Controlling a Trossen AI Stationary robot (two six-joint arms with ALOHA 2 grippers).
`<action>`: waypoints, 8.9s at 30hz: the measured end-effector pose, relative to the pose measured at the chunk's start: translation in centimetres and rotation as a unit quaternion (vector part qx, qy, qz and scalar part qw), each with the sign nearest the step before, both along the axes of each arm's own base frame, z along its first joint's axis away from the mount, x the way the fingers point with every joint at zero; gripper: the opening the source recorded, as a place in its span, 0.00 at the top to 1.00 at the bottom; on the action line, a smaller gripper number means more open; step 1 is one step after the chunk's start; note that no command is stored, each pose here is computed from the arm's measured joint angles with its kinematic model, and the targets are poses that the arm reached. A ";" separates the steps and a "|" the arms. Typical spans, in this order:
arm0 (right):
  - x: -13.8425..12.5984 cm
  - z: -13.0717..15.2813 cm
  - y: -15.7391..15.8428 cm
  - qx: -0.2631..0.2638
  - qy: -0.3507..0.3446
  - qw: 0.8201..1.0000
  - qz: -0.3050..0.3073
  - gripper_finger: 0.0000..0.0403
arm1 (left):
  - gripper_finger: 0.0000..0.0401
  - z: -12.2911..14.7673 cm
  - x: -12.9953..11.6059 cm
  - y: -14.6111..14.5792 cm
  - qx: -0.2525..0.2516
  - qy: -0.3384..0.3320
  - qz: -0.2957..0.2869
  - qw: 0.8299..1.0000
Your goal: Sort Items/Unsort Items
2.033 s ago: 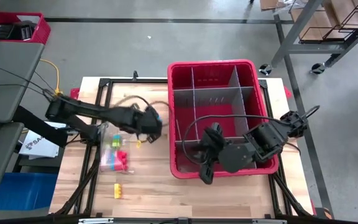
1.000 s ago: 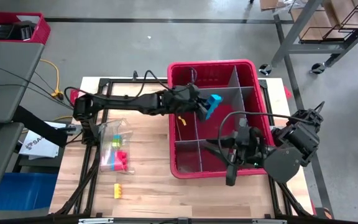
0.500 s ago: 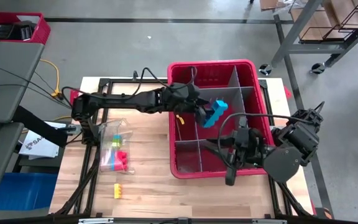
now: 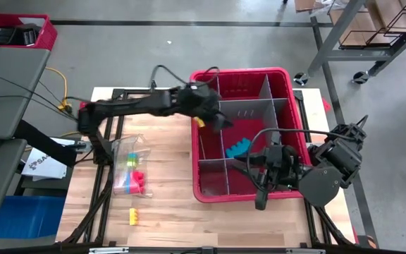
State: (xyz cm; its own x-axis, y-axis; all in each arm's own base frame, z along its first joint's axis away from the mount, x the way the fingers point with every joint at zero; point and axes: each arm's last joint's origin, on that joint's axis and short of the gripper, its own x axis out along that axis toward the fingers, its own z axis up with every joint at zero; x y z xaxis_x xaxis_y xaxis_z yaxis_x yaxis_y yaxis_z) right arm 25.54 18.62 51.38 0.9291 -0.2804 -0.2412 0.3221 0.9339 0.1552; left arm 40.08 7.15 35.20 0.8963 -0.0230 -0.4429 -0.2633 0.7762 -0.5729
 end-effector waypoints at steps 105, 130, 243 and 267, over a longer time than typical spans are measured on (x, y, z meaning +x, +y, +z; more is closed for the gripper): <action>12.9 -10.4 -3.9 0.075 0.231 0.968 0.064 1.00 | 1.00 -5.6 -25.9 -26.6 -0.024 0.611 0.100 0.785; 13.1 -10.2 -3.6 0.097 0.220 0.967 0.087 1.00 | 1.00 -14.7 -24.5 -19.5 0.136 0.404 0.395 0.814; 10.1 -10.2 -1.8 0.282 0.251 0.926 -0.005 1.00 | 0.30 -18.6 -11.3 -17.2 0.196 0.360 -0.106 0.906; 9.7 -10.1 -1.8 0.250 0.262 0.932 0.012 1.00 | 0.68 -19.2 -10.6 -16.2 0.174 0.420 -0.174 0.873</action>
State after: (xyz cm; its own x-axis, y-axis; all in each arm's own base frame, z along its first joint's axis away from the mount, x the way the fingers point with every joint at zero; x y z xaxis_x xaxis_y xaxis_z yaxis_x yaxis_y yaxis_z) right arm 35.28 16.83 41.32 0.6509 0.0071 -0.7592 0.4565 0.7953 0.3989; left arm 29.44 -9.03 15.96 0.2173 0.0377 -0.9754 -0.1897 0.9818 -0.0043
